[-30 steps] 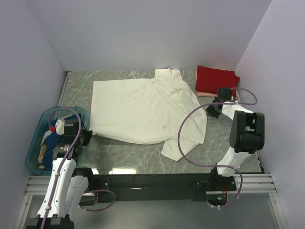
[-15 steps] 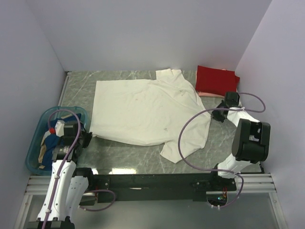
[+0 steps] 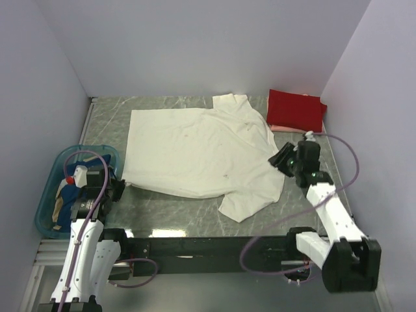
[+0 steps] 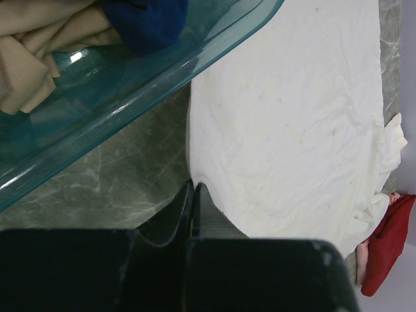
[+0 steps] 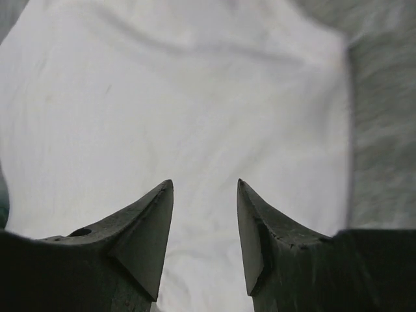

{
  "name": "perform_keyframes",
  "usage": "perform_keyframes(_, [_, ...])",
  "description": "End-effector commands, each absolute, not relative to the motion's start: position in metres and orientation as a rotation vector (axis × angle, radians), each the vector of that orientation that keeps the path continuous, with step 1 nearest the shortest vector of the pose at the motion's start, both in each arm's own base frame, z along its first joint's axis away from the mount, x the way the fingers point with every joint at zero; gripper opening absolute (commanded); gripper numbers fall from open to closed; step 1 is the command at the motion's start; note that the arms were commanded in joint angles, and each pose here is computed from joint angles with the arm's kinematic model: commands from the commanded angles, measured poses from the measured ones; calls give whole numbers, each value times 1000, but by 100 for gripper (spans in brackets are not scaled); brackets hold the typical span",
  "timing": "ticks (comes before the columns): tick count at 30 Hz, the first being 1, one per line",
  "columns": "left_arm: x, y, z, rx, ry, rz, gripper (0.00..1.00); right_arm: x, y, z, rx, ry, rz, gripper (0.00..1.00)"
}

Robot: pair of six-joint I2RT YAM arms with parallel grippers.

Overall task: Fold and stack the t-shirts
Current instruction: Flatten the tshirt out, then fold the tshirt

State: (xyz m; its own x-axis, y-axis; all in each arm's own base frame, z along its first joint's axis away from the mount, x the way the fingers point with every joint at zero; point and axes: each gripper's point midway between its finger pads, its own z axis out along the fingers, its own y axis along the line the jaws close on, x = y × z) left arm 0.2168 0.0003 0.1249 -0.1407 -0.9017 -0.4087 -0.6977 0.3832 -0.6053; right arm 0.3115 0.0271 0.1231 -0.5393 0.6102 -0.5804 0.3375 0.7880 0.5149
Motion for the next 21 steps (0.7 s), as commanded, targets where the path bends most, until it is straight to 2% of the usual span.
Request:
perform_keyframes(1, [227,5,133,-1387,1836,-361,1,266,68,112,569,2250,509,51])
perform_keyframes(6, [230,7,133,-1383,1829,-355,1,211,109,97,481,2306,653,50])
perform_keyframes(10, [229,8,129,-1385,1832,-341,1,173,116,90,472,2342,733,50])
perform_keyframes(14, [228,9,124,-1379,1844,-329,1,151,121,86,445,2390,789,49])
perform_keyframes(21, [229,8,119,-1373,1858,-323,1,115,136,44,445,2549,908,48])
